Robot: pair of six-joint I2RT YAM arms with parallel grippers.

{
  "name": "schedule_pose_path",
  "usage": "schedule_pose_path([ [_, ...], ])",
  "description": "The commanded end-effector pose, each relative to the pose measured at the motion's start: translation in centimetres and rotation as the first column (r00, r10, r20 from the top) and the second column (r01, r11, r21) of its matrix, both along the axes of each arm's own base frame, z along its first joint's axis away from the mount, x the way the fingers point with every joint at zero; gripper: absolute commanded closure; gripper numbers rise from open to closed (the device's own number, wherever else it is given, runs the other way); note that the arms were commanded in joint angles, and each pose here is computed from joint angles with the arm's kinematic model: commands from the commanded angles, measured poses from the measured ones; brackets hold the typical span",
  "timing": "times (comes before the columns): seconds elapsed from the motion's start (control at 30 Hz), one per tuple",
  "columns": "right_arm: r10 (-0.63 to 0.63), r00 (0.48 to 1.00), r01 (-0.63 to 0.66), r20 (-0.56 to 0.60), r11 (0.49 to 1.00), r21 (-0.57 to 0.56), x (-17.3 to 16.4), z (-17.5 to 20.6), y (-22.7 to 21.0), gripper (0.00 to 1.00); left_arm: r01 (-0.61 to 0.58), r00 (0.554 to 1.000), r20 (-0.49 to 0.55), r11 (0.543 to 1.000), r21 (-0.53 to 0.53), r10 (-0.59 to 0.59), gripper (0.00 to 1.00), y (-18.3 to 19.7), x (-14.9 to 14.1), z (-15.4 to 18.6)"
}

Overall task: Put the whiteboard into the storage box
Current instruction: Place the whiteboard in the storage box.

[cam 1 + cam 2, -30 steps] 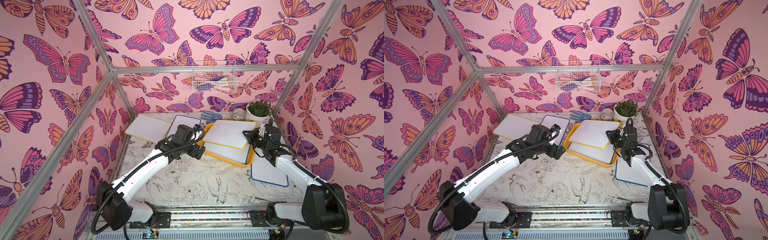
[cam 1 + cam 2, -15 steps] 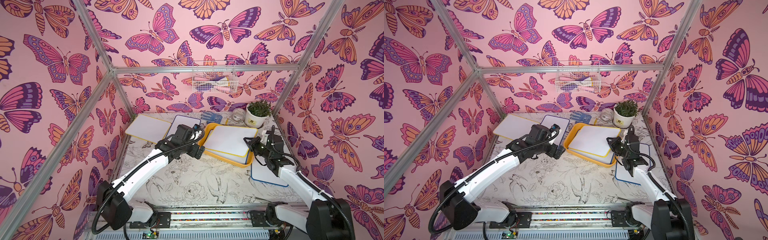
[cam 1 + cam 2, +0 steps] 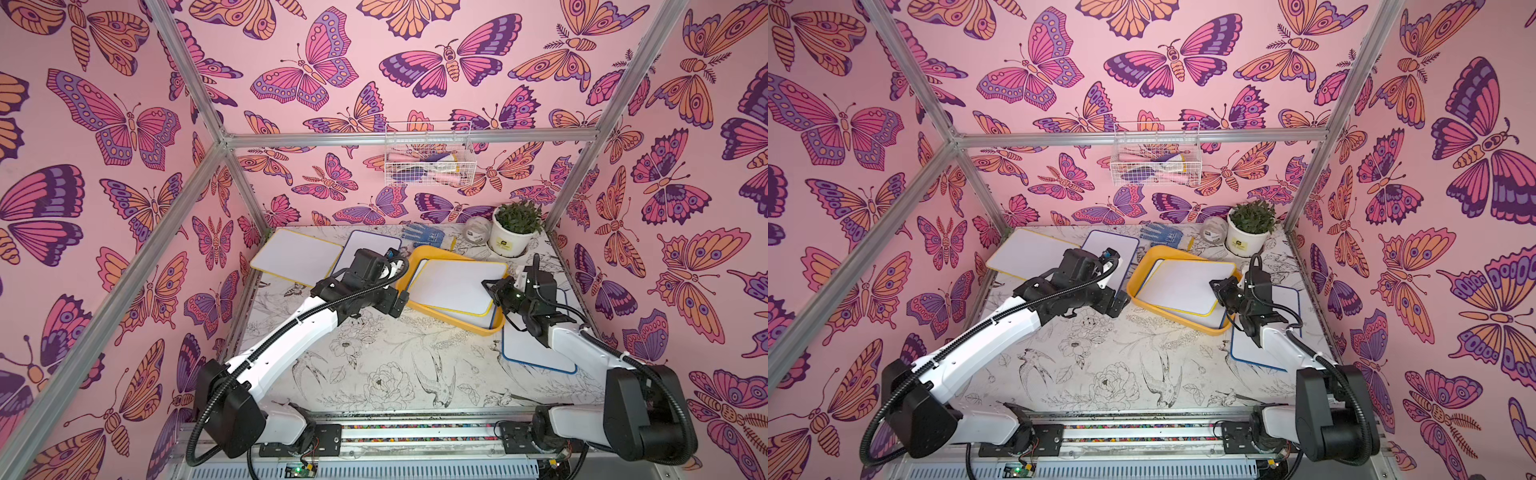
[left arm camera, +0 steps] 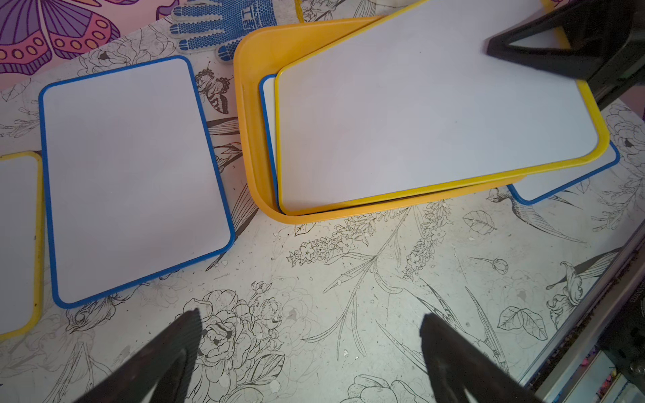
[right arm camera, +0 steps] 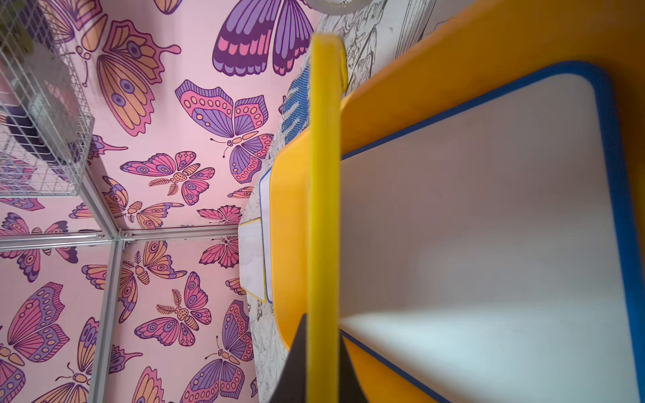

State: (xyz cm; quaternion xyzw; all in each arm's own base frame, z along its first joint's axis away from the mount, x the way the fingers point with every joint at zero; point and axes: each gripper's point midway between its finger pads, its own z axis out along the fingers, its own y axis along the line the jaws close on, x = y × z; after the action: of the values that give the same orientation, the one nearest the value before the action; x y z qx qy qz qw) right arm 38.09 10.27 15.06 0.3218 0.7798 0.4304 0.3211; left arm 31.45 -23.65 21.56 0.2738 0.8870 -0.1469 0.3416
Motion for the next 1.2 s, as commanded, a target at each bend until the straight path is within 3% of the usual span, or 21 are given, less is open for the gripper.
schedule_pose_path([
  [0.0,0.047,0.998,-0.047,0.045,0.999,0.004,1.4,1.1,0.9,0.81,-0.034,0.999,-0.020,0.999,0.004,0.034,0.00,0.4,0.7,-0.9],
  [0.2,0.072,0.997,-0.072,-0.040,0.997,0.002,1.8,-1.3,1.3,0.58,-0.073,0.997,-0.035,0.997,0.023,0.073,0.00,1.5,1.6,-1.7],
  [0.4,0.078,0.989,-0.088,-0.129,0.994,-0.071,1.1,-2.7,0.8,0.40,-0.119,0.991,-0.048,0.992,0.040,0.121,0.00,2.6,2.4,-2.3],
  [0.67,0.029,0.964,-0.107,-0.266,0.953,-0.284,-1.3,-3.8,-1.9,0.19,-0.163,0.983,-0.070,0.985,0.059,0.167,0.00,3.6,3.2,-3.2],
  [0.97,-0.058,0.962,-0.090,-0.266,0.853,-0.514,-2.7,-1.6,-5.4,0.14,-0.213,0.971,-0.091,0.972,0.096,0.221,0.00,4.4,3.7,-4.3],
  [1.17,-0.078,0.991,-0.005,-0.106,0.783,-0.622,-3.4,1.9,-4.7,0.15,-0.292,0.943,-0.137,0.951,0.099,0.304,0.00,6.0,4.9,-5.6],
])
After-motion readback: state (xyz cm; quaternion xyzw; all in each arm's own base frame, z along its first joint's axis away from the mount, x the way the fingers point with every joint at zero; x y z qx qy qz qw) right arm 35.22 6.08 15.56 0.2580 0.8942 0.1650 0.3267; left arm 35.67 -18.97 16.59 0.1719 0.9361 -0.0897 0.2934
